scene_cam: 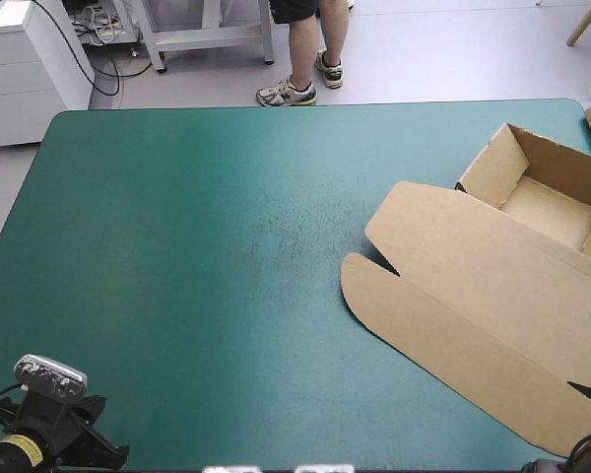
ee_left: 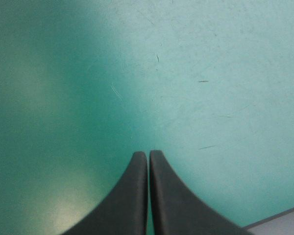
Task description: Fold the box
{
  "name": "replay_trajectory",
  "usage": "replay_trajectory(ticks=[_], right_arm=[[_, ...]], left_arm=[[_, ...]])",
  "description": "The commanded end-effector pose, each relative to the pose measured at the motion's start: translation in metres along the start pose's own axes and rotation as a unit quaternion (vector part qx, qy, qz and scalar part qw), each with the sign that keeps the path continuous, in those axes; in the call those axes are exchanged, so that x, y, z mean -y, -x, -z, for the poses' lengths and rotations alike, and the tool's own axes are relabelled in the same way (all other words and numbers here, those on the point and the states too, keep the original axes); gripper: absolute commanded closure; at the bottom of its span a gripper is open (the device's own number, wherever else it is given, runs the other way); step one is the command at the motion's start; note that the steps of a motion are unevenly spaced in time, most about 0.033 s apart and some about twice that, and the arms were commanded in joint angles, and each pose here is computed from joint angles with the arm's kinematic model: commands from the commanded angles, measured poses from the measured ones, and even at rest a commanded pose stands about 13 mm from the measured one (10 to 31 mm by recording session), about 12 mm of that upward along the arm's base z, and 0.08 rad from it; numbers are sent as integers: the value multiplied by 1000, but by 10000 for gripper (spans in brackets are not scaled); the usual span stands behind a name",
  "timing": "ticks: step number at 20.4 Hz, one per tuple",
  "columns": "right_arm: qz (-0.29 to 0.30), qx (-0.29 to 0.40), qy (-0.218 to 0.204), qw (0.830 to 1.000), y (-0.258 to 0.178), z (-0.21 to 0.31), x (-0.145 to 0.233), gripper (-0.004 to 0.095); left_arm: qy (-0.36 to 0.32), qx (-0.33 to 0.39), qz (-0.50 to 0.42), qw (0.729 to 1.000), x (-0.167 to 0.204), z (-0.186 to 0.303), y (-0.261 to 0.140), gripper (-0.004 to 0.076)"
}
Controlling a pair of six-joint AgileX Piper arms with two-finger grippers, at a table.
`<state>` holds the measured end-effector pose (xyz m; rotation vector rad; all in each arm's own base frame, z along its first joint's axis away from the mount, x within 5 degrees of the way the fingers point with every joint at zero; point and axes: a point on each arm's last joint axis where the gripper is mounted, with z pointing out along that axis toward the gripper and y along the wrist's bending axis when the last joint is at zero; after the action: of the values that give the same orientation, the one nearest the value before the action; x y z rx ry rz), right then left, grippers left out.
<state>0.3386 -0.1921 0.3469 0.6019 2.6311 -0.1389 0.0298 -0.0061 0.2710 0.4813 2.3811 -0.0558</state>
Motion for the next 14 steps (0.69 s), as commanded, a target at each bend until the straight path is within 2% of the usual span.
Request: replay_trajectory(ticks=[1, 2, 4, 8, 10, 14], right_arm=[[0, 70, 14, 997, 0, 48, -2, 657], [-3, 88, 39, 995, -2, 62, -8, 788], [9, 119, 76, 990, -8, 87, -17, 917], [52, 159, 107, 980, -35, 133, -49, 909], [93, 168, 126, 973, -59, 152, -69, 909], [167, 158, 166, 959, -115, 168, -102, 909]], left_arm=[[1, 31, 5, 999, -1, 4, 10, 731], [1, 31, 5, 999, -1, 4, 10, 731], [1, 31, 5, 999, -1, 4, 10, 731], [12, 30, 17, 999, -2, 4, 9, 731], [29, 28, 37, 999, -4, 4, 9, 731], [57, 24, 67, 996, -6, 5, 8, 731]])
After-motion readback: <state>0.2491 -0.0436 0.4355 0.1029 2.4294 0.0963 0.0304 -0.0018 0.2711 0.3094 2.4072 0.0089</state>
